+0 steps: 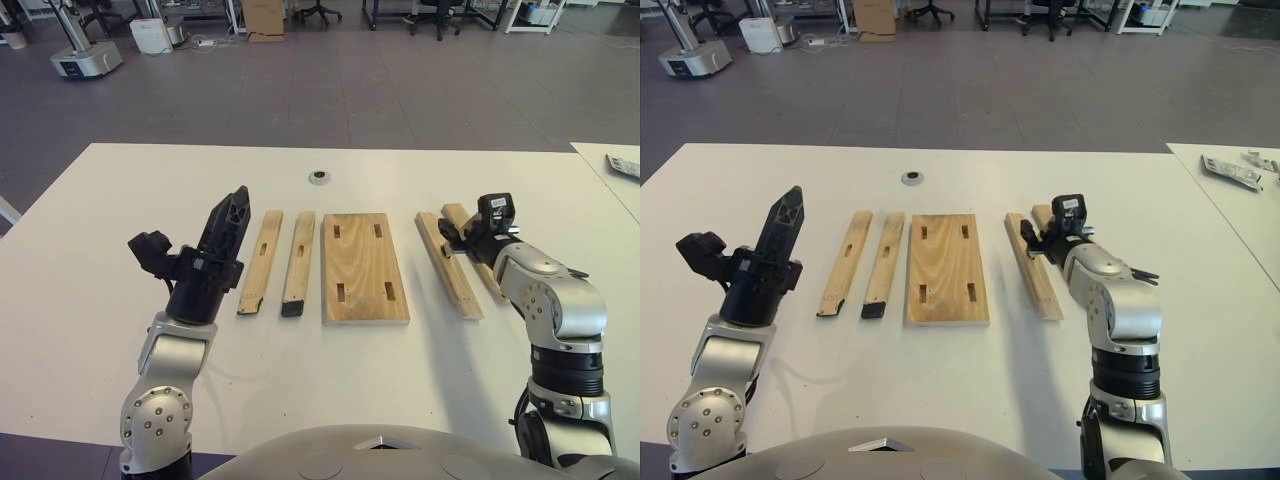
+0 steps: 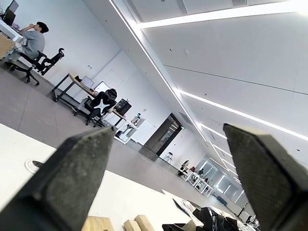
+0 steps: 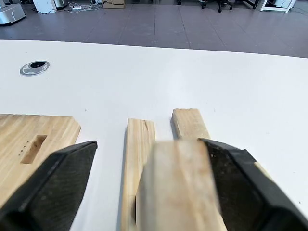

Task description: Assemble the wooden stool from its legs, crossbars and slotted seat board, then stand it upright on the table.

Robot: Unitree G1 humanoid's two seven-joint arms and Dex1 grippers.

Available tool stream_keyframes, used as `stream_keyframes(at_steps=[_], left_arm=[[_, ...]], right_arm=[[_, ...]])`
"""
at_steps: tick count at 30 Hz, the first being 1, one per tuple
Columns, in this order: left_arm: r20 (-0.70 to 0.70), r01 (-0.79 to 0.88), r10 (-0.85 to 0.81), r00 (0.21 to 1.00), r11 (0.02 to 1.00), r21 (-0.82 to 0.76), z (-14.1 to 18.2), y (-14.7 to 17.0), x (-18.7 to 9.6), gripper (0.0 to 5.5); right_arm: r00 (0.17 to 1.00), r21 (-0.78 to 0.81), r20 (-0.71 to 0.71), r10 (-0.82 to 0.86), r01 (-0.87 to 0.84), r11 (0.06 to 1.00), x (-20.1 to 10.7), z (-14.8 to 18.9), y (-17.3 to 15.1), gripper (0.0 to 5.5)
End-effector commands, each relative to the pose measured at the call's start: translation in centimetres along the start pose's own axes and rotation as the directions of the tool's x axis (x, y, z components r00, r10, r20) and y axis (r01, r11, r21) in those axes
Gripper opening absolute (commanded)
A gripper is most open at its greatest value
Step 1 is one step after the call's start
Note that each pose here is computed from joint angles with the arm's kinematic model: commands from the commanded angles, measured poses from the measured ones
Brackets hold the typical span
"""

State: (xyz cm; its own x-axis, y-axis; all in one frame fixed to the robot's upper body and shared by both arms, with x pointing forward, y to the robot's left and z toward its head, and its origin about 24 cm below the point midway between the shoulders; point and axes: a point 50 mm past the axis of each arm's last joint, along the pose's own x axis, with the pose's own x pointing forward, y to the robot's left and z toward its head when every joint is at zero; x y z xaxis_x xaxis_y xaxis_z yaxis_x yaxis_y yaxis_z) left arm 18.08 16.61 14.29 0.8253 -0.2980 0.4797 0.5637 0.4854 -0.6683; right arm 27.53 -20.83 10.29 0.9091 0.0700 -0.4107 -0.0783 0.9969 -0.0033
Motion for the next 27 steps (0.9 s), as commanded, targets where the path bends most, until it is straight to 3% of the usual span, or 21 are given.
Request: stream_keyframes(at_steps=[1,15,22,27], left_arm=[[0.004,-0.013,0.013,1.0,1.0,0.015,-0.1,-0.2,0.1,4.13],[0.011,-0.005,0.005,1.0,1.0,0.006,-0.3,-0.6,0.9,4.13],[0.018,-0.011,0.011,1.0,1.0,0.003,-0.4,-0.7,0.6,4.13],[0.016,-0.01,0.01,1.0,1.0,-0.003,-0.6,-0.8,0.5,4.13]], right_arm=[[0.998,-0.006,0.064,0.001,-0.001,1.0,0.4,1.9,0.3,3.89],[0.99,0.003,0.137,-0.033,0.033,0.999,1.1,3.6,-0.2,3.89],[0.946,0.045,0.325,-0.021,0.006,0.999,0.0,9.8,0.3,3.89],[0.93,0.047,0.368,-0.014,-0.004,0.999,0.3,11.5,0.1,3.89]])
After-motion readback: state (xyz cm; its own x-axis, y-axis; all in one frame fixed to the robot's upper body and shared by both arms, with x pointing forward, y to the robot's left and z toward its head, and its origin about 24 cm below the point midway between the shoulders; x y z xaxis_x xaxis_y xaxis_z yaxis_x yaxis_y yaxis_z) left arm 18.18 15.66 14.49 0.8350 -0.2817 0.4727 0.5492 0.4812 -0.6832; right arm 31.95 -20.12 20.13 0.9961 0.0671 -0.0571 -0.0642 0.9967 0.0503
